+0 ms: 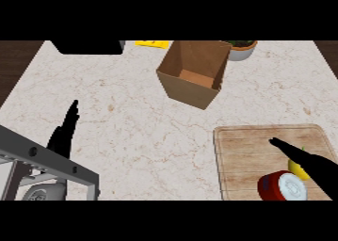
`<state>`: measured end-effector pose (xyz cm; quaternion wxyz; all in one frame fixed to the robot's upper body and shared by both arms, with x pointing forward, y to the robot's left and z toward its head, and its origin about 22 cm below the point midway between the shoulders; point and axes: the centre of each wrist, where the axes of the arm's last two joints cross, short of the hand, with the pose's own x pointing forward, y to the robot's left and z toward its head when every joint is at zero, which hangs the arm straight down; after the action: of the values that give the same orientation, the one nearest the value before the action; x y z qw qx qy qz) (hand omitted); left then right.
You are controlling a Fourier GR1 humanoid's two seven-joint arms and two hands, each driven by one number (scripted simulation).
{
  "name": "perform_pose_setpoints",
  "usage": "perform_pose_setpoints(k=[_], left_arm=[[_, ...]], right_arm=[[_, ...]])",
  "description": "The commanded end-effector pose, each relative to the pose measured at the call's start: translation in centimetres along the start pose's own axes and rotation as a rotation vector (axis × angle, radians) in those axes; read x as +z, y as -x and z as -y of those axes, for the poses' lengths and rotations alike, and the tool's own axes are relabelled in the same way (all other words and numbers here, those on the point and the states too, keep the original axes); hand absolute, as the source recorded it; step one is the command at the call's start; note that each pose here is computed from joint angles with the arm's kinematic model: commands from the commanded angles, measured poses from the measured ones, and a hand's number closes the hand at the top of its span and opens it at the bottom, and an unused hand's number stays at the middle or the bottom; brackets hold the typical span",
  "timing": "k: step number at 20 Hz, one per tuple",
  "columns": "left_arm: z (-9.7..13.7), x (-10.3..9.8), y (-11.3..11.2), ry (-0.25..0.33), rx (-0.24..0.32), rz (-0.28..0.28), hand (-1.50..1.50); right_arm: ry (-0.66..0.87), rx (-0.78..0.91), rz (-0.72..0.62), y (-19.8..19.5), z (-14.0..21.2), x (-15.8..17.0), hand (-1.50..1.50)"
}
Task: Pick the can from the cutting board and place it in the cardboard box
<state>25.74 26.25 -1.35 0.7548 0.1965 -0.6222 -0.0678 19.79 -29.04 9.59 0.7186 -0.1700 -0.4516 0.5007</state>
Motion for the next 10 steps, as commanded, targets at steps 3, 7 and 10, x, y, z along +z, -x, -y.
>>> perform_pose_setpoints(k=[3,7,10], left_arm=[[-9.2,-0.7,-0.1,-0.119,-0.179,0.04,0.0],[-8.4,-0.7,0.6,-0.121,-0.162,0.041,0.0],[-7.7,-1.0,0.0,-0.115,-0.179,0.048,0.0]], right_arm=[[-0.049,0.038,-0.104,0.4,-1.9,-0.4,-1.5],[-0.054,0.016,-0.14,0.2,-2.8,-2.0,-1.5],[-0.018,0.028,-0.149,0.1,-1.8,-2.6,1.5]])
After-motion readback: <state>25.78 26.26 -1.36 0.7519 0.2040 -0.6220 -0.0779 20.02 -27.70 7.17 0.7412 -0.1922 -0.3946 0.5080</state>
